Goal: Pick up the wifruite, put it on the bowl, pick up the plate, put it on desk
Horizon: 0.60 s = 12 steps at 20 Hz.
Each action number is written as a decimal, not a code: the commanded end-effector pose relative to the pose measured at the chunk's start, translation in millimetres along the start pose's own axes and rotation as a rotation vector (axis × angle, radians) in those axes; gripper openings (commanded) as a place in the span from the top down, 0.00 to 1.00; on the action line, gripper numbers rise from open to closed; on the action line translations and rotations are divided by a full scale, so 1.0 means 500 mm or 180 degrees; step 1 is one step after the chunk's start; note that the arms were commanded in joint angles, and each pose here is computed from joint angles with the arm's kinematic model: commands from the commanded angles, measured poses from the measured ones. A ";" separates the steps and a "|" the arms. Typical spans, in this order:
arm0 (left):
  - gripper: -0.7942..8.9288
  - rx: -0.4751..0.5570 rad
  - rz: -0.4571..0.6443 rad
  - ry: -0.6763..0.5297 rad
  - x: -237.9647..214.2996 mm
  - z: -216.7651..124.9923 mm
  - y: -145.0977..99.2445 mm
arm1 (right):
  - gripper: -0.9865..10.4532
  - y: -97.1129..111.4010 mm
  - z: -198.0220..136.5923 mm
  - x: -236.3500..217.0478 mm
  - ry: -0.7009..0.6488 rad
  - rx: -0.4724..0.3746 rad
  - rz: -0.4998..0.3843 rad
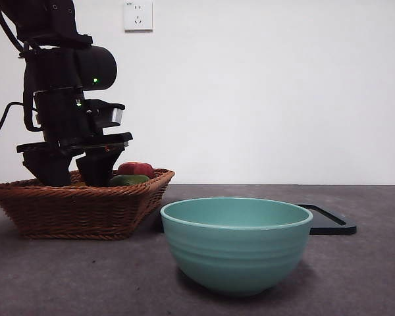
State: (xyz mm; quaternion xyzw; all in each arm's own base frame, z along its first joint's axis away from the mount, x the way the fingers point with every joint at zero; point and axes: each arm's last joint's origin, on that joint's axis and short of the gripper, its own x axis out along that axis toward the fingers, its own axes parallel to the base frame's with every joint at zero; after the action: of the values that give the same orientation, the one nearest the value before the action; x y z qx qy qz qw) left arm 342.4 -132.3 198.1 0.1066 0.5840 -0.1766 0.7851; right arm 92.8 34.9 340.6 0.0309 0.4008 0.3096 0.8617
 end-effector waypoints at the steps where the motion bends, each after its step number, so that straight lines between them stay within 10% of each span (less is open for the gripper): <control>1: 0.74 0.0033 -0.0004 -0.0026 -0.005 0.010 -0.004 | 0.56 0.004 0.009 -0.007 -0.0065 -0.0036 0.0004; 12: 0.74 0.0617 -0.0752 -0.0957 -0.274 -0.056 -0.124 | 0.56 0.004 0.009 -0.007 -0.0066 -0.0037 0.0001</control>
State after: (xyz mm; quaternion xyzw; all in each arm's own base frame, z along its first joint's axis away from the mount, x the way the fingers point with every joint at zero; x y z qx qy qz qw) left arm 255.1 -153.5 319.9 0.0837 0.4557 -0.3294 0.8227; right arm 92.8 34.9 340.6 0.0309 0.4008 0.3096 0.8617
